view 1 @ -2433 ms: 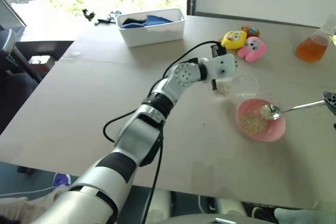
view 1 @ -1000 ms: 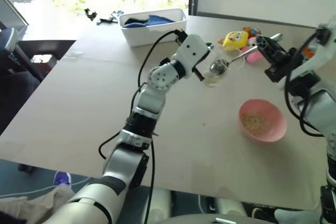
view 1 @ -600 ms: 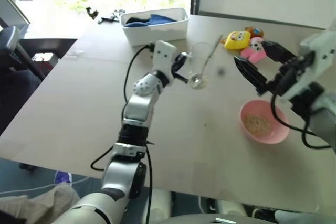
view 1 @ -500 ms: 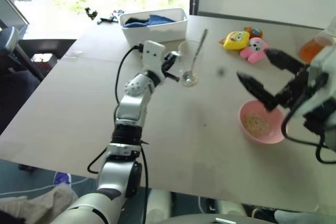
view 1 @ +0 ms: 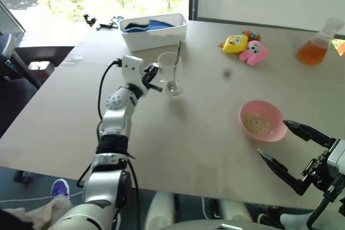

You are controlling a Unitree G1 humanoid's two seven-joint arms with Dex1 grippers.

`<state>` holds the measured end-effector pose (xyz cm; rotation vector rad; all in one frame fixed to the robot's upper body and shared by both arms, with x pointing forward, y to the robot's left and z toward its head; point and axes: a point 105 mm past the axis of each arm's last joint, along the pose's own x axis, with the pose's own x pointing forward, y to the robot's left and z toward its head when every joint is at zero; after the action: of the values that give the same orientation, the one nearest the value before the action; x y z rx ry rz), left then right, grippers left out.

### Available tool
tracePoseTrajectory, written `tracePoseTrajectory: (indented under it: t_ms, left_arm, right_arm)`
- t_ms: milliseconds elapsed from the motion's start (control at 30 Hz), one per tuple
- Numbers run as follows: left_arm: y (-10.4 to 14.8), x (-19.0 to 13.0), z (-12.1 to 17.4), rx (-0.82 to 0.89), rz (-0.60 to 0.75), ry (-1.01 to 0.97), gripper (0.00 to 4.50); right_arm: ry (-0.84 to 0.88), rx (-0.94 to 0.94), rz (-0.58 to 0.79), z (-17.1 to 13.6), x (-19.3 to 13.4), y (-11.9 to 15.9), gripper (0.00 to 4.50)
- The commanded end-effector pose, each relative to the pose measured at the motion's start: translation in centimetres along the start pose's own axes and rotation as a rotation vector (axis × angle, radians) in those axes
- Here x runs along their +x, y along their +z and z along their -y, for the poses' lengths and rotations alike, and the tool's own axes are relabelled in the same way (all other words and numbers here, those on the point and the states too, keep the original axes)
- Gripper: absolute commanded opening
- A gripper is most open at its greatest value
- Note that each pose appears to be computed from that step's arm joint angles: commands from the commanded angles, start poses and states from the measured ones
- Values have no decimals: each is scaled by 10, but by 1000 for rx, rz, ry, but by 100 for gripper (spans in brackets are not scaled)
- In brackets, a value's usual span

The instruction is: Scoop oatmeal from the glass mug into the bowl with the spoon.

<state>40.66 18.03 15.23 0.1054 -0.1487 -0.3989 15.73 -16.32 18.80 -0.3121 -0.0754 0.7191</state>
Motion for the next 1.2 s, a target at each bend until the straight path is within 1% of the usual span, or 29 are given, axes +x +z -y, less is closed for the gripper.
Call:
tracePoseTrajectory:
  t_ms: [33, 167, 233, 300, 333, 367, 400, 467, 500, 533, 567, 600, 733, 833, 933, 1067, 1133, 1200]
  left_arm:
    - [20, -5, 0, 64, 95, -4, 0]
    - [14, -9, 0, 72, 102, 16, 0]
    - [3, -16, -7, 64, 76, 60, 0]
    - [0, -22, -10, 58, 68, 78, 77]
    - [0, -24, -10, 54, 68, 81, 103]
    - [1, -26, -10, 54, 69, 83, 154]
    - [2, -28, -11, 48, 72, 86, 190]
    - [5, -32, -11, 47, 75, 93, 293]
    - [6, -35, -12, 40, 75, 99, 330]
    - [7, -38, -12, 38, 73, 105, 385]
    - [9, -41, -11, 41, 68, 103, 428]
    - [10, -47, -9, 36, 61, 85, 440]
    - [10, -74, -3, 38, -6, 23, 440]
    - [0, -104, 3, 14, -96, -60, 440]
    - [-6, -124, 15, -28, -169, -159, 440]
    - [-7, -139, 26, -73, -217, -245, 440]
    - [-8, -142, 27, -72, -228, -257, 440]
    - [-7, -142, 26, -78, -228, -252, 440]
  right_arm:
    - [26, -20, 22, -5, 5, 5, 447]
    - [45, -10, 25, -3, 9, 1, 447]
    - [76, -7, 21, -5, 10, -2, 447]
    - [102, -6, 17, -7, 10, -5, 450]
    - [116, -4, 15, -8, 10, -7, 450]
    - [130, -3, 12, -10, 9, -8, 450]
    - [142, -4, 11, -10, 9, -9, 450]
    - [155, -6, 7, -10, 7, -13, 450]
    - [151, -6, 5, -8, 6, -15, 450]
    - [143, -1, 3, -6, 5, -18, 450]
    - [123, 12, -1, -2, 2, -20, 450]
    - [93, 28, -11, 3, -1, -25, 450]
    - [6, 61, -85, 19, -23, -42, 450]
    - [-113, 88, -164, 36, -49, -59, 450]
    - [-187, 82, -246, 49, -70, -73, 450]
    - [-248, 79, -336, 63, -92, -88, 450]
    - [-263, 84, -356, 67, -97, -90, 450]
    - [-288, 75, -350, 76, -95, -88, 450]
